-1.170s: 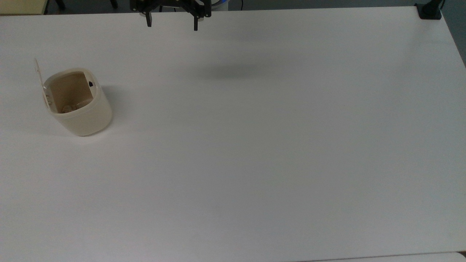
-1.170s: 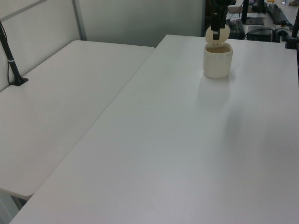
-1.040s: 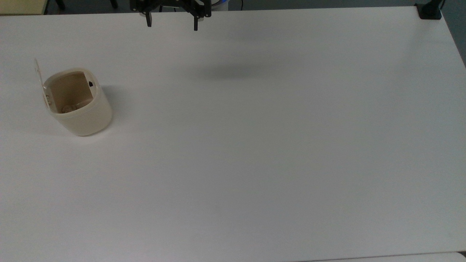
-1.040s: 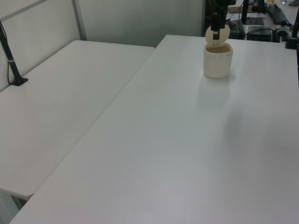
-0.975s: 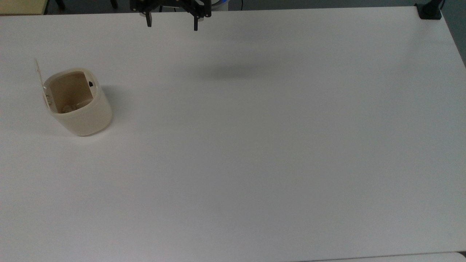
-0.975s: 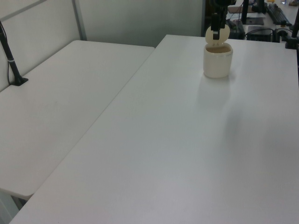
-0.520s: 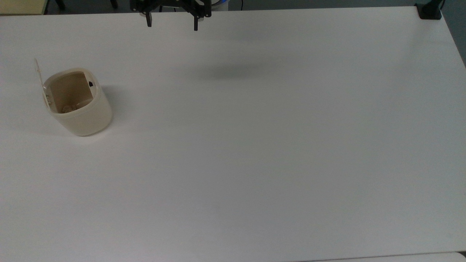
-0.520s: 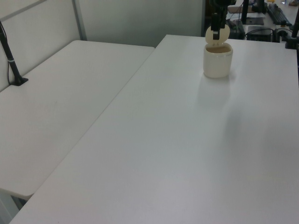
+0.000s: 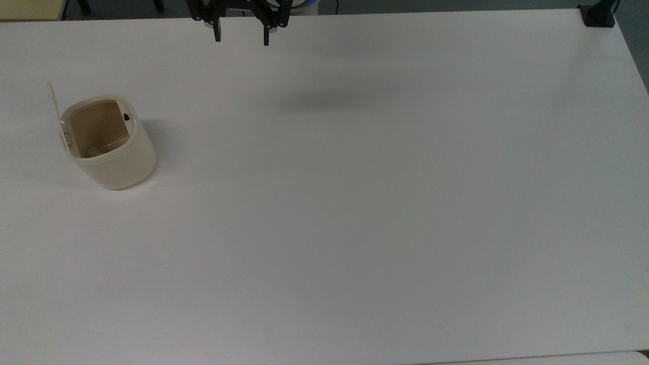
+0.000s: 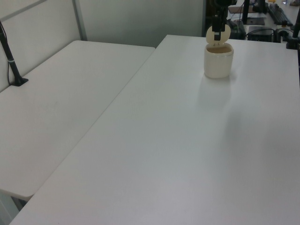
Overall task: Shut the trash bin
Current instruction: 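Move the gripper toward the open lid of the cream trash bin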
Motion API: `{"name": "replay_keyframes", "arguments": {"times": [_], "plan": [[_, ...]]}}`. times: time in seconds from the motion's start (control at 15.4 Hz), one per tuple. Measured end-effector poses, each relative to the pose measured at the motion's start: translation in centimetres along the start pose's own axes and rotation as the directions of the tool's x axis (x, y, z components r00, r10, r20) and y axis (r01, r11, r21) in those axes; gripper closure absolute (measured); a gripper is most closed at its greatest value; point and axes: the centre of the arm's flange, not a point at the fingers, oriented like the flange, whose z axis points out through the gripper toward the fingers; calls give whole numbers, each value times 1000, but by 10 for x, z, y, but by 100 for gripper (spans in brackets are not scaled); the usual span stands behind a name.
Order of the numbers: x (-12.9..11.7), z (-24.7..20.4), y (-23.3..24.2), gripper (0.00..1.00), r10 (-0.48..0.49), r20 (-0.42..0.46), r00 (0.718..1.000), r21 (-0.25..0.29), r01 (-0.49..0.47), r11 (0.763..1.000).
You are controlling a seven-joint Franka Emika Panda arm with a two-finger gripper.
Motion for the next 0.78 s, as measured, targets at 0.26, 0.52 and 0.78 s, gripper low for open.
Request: {"name": "replay_keyframes", "arguments": {"times": [0.26,0.52,0.78], "plan": [[0,0,-1,75,-1,0,1000,0,1,1000],[0,2,15,99,28,2,1000,0,-28,1000],[1,1,95,99,159,-77,984,0,-160,987]]}}
